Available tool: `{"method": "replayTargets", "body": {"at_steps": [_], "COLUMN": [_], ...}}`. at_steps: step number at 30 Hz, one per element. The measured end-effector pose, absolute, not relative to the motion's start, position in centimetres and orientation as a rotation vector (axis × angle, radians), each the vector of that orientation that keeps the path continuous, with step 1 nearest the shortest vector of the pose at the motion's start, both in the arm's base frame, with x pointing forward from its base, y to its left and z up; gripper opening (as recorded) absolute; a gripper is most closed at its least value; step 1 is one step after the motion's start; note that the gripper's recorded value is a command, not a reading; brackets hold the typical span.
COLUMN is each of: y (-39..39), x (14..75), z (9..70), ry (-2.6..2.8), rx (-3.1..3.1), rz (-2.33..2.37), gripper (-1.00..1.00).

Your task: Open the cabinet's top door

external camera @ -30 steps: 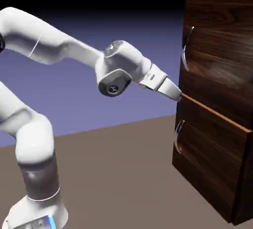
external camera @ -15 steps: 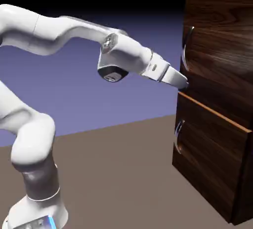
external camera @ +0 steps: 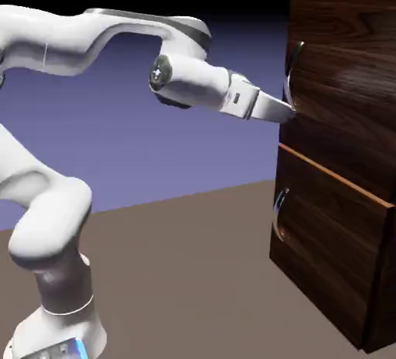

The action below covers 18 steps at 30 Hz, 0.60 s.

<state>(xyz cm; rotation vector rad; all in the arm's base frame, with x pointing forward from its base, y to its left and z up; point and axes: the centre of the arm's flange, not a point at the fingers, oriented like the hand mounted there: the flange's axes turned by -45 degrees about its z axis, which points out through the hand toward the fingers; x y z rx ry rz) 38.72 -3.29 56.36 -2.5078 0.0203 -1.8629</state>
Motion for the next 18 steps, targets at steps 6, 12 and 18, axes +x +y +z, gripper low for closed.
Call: {"method": "replayTargets", "body": {"at_steps": [6,12,18], "y": [-1.9,0.0,2.2], "x": [38.9,39.4,40.1], "z": [56.7,56.9,57.0], "ry": [0.024,0.030,0.042], "rx": [-2.438,-2.369,-2.304], "rz": [-1.965,-2.066,-2.162], "gripper": [0.00,0.00,0.00]}}
